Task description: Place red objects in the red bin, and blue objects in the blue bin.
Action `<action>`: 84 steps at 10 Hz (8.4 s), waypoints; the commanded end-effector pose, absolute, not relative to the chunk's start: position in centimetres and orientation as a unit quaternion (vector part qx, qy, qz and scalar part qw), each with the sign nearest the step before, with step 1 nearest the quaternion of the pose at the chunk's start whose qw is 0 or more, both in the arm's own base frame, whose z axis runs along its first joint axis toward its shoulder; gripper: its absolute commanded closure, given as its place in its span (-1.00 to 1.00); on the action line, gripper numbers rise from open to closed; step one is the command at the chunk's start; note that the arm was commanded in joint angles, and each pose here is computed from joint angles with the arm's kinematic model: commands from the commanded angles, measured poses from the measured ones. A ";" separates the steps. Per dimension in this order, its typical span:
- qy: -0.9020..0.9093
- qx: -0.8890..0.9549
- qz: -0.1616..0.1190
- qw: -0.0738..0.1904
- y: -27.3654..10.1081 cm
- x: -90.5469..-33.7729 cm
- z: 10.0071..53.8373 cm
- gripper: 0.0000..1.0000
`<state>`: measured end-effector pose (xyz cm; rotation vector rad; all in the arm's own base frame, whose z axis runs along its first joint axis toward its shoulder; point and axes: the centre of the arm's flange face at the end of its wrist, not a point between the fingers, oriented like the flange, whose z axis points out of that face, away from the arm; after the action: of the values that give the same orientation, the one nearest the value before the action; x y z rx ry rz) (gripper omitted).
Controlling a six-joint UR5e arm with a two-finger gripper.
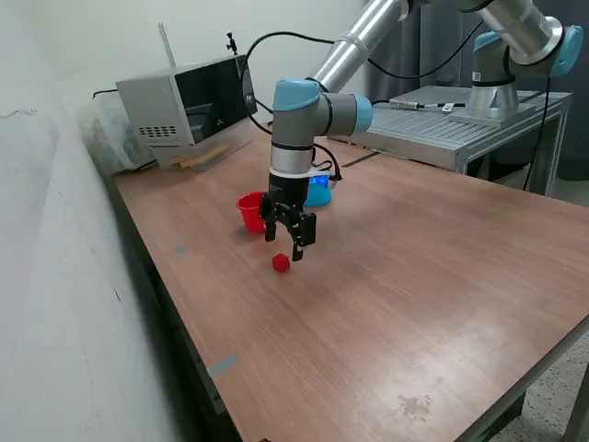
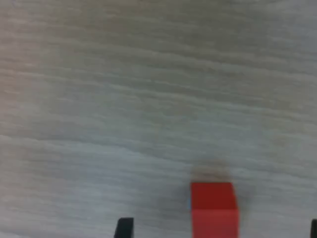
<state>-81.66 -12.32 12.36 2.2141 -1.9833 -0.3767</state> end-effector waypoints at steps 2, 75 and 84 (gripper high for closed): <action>-0.666 0.729 -0.134 0.083 -11.0 -82.2 12.1 -1.00; -0.681 0.730 -0.060 -0.009 -10.2 -42.2 49.8 -1.00; -0.684 0.727 -0.058 -0.010 -9.5 -42.5 49.7 -1.00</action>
<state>-42.36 -9.75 49.80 2.3037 -2.1560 -0.1850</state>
